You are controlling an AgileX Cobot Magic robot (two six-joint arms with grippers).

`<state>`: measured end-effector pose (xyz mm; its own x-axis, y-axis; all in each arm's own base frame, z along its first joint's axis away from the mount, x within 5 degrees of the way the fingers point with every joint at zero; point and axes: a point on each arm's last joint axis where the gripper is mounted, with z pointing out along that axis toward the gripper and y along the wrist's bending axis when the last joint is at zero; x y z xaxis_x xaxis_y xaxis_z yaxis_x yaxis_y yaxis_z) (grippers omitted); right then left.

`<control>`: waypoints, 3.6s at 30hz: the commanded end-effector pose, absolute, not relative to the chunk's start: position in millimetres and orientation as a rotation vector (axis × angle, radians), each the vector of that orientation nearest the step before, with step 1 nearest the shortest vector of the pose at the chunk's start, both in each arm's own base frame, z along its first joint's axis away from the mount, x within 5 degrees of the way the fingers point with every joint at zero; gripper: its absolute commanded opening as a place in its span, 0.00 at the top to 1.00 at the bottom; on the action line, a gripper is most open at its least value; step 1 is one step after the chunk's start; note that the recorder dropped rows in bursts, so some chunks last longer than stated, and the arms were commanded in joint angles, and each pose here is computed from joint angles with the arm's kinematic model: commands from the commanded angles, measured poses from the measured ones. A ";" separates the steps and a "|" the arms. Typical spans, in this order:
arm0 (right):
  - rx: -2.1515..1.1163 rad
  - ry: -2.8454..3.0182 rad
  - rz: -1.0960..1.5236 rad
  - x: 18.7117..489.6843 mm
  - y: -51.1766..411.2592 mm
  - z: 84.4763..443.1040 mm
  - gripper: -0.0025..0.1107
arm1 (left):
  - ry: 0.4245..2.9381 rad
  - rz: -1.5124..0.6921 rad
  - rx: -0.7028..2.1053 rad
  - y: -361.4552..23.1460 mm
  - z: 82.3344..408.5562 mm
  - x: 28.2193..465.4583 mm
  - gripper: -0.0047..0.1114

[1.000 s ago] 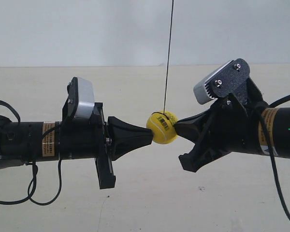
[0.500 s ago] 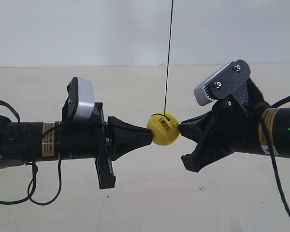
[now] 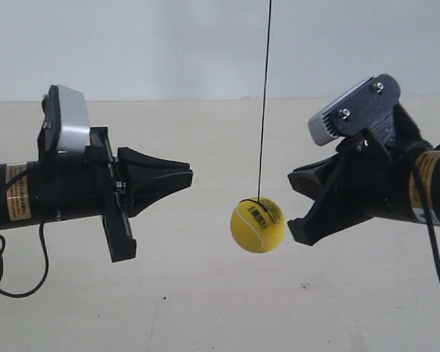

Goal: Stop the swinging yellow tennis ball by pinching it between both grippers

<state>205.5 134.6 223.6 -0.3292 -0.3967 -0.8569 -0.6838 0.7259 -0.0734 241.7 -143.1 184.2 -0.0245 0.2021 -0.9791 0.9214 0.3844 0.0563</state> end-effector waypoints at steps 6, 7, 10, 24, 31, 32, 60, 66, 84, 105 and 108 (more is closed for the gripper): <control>-0.788 1.896 0.416 185.7 125.5 235.9 0.98 | 1.485 -0.830 1.043 -138.7 192.3 228.7 0.92; -0.800 1.897 0.429 184.0 126.1 232.5 0.98 | 1.485 -0.833 1.051 -138.9 191.5 228.3 0.92; -0.825 1.897 0.466 183.4 129.5 226.6 0.98 | 1.496 -0.835 1.053 -139.4 189.0 228.7 0.92; -0.925 1.892 0.563 204.6 152.9 207.2 0.98 | 1.510 -0.928 1.034 -152.2 169.6 244.3 0.92; -0.931 1.901 0.561 207.3 154.4 204.3 0.98 | 1.557 -0.903 1.119 -174.7 157.2 251.9 0.92; -0.931 1.901 0.561 207.3 154.4 204.3 0.98 | 1.559 -0.897 1.122 -175.0 157.4 252.9 0.92; -0.916 1.954 0.505 211.8 151.9 195.5 0.98 | 1.611 -0.879 1.130 -173.7 153.0 253.4 0.92; -0.915 1.951 0.512 211.7 152.3 195.9 0.98 | 1.626 -0.886 1.128 -173.8 149.4 253.7 0.92; -0.905 1.952 0.524 211.5 152.7 196.3 0.98 | 1.619 -0.941 1.131 -175.4 148.8 250.9 0.92; -0.866 2.074 0.521 207.5 147.8 189.3 0.98 | 1.648 -0.989 1.185 -176.6 145.7 244.7 0.92; -0.911 2.030 0.590 204.1 152.7 191.9 0.98 | 1.648 -0.989 1.185 -176.6 145.7 244.7 0.92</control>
<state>207.8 148.9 189.8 -0.4314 -0.3914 -0.8128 -0.7381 0.6712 0.0685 244.9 -175.2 144.8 -0.1822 0.2881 -0.9401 0.9640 0.2406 -0.1131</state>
